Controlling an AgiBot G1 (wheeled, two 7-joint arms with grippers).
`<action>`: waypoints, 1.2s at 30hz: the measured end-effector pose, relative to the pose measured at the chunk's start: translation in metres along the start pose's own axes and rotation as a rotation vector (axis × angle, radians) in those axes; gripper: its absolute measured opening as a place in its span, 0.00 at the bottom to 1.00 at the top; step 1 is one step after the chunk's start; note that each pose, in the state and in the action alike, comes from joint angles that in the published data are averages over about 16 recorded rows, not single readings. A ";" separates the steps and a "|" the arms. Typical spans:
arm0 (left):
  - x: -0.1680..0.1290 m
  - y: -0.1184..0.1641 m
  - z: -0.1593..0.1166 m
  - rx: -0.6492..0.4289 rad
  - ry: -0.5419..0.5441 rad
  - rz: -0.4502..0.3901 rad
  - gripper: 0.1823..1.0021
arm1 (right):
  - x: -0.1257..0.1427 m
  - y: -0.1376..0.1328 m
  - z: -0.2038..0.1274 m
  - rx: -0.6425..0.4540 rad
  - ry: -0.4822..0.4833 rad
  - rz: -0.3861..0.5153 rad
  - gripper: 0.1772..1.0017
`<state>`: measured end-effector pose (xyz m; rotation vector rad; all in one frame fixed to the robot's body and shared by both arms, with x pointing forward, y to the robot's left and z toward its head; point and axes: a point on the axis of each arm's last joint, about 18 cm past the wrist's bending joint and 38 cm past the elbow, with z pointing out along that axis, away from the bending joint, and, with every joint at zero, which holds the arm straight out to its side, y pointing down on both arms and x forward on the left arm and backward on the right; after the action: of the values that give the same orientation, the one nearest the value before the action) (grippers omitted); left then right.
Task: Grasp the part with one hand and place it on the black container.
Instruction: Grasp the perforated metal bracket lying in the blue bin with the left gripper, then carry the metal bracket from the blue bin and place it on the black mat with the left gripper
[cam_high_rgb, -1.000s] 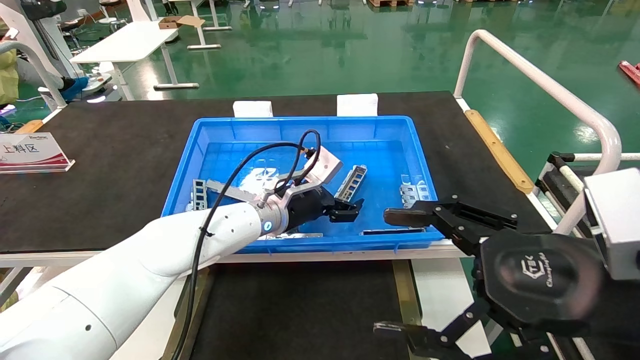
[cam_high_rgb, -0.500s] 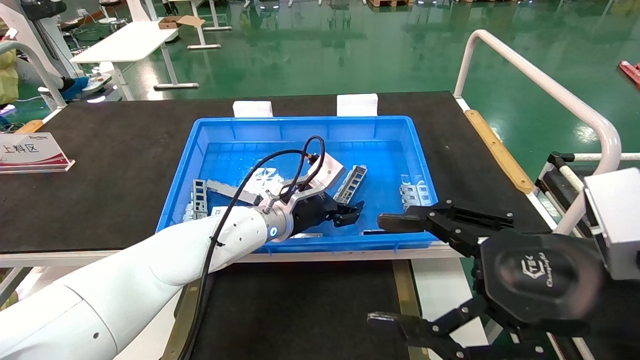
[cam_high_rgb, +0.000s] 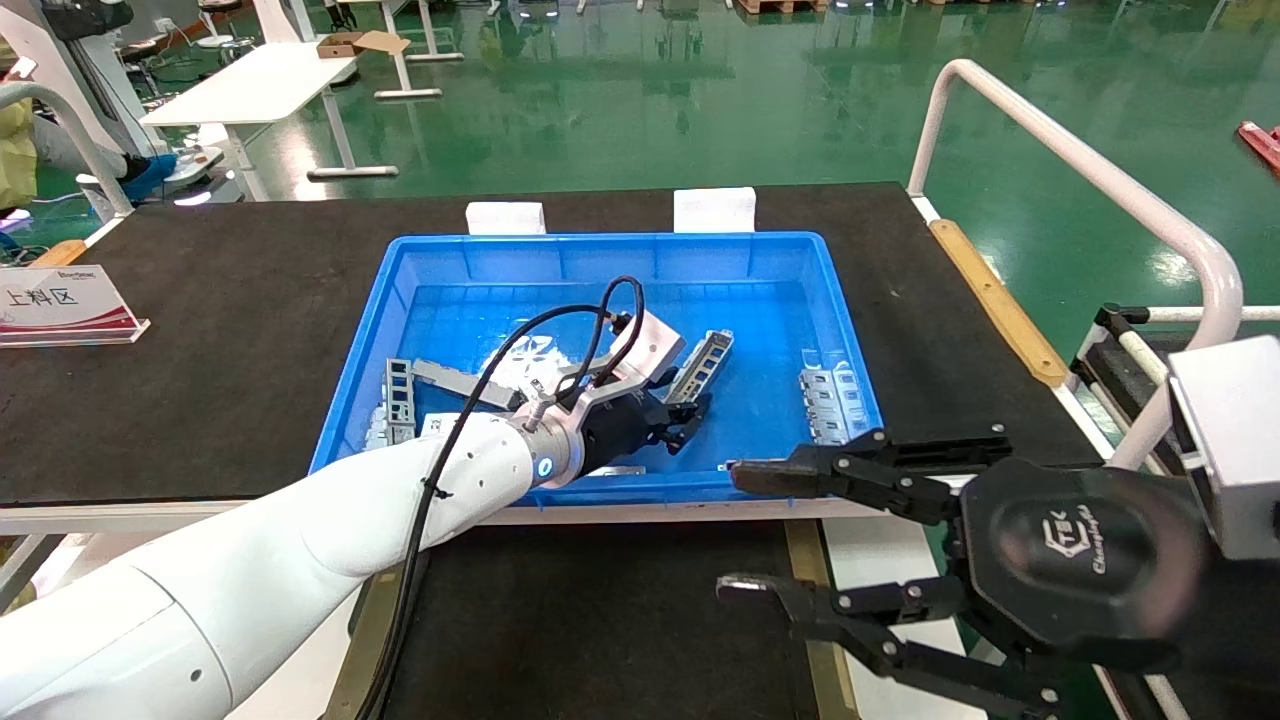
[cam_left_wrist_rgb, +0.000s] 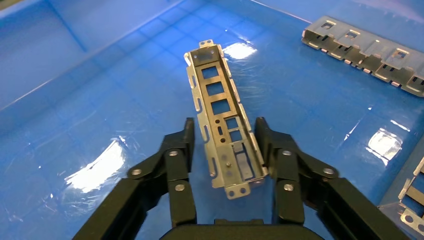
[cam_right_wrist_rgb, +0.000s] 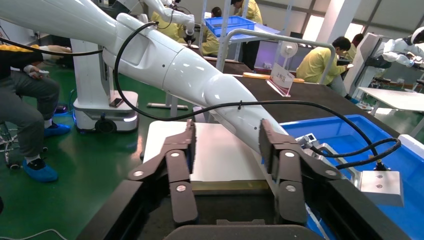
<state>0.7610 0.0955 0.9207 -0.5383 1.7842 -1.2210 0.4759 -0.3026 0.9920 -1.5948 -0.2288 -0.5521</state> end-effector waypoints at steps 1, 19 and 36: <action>0.000 0.000 0.000 0.000 0.000 -0.001 0.47 | 0.000 0.000 0.000 0.000 0.000 0.000 0.50; -0.010 -0.029 -0.010 0.075 0.011 0.002 0.22 | 0.000 0.000 0.000 0.000 0.000 0.000 0.09; -0.023 -0.057 -0.096 0.274 0.210 0.061 0.22 | 0.000 0.000 0.000 0.000 0.000 0.000 0.02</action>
<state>0.6844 0.1379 0.9940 -0.2031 1.7510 -1.4937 0.4759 -0.3026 0.9920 -1.5948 -0.2288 -0.5521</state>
